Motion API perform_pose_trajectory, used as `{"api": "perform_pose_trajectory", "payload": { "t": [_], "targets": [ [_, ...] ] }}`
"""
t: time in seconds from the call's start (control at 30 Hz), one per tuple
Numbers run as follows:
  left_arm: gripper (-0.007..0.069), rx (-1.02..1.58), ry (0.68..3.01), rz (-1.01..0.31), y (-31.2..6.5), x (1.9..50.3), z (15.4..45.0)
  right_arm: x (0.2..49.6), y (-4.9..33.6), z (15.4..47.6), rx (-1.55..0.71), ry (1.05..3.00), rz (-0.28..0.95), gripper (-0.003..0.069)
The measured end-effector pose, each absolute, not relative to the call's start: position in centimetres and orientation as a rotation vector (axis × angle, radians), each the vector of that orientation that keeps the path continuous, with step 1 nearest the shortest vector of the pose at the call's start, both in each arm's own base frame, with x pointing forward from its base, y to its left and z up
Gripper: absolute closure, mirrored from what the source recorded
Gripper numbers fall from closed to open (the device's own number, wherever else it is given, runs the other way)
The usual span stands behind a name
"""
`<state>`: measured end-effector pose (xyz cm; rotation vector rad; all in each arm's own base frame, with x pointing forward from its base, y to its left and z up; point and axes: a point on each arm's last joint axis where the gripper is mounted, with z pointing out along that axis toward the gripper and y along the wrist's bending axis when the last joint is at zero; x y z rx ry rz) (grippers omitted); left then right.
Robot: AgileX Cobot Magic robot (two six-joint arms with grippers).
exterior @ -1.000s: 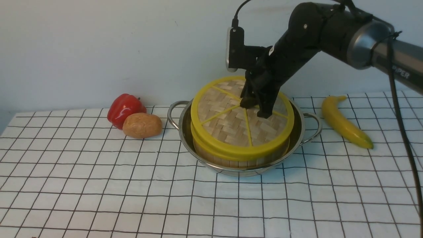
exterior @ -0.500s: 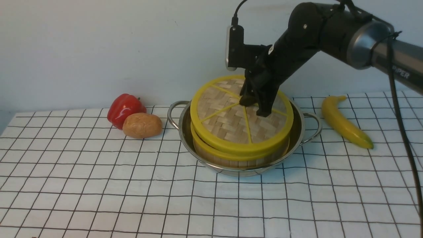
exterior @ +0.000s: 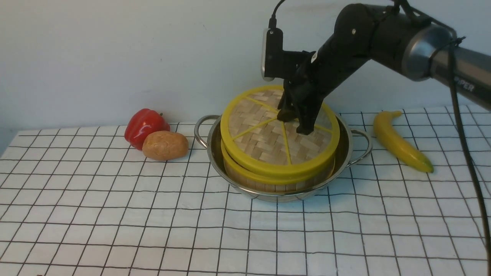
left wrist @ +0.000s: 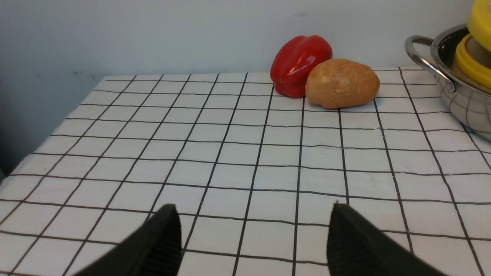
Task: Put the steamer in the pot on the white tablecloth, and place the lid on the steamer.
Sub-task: 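Place the bamboo steamer lid onto the steamer basket in the pot with the right gripper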
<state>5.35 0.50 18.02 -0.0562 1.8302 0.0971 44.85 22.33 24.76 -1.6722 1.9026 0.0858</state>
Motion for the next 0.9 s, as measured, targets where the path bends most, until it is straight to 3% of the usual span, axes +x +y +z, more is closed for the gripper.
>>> {"api": "perform_pose_trajectory", "payload": {
  "t": [0.9],
  "targets": [
    [0.0151,-0.056,1.83,0.097,0.5,5.3,18.0,45.2,22.7,23.6,-1.702,1.878,0.106,0.0513]
  ]
}}
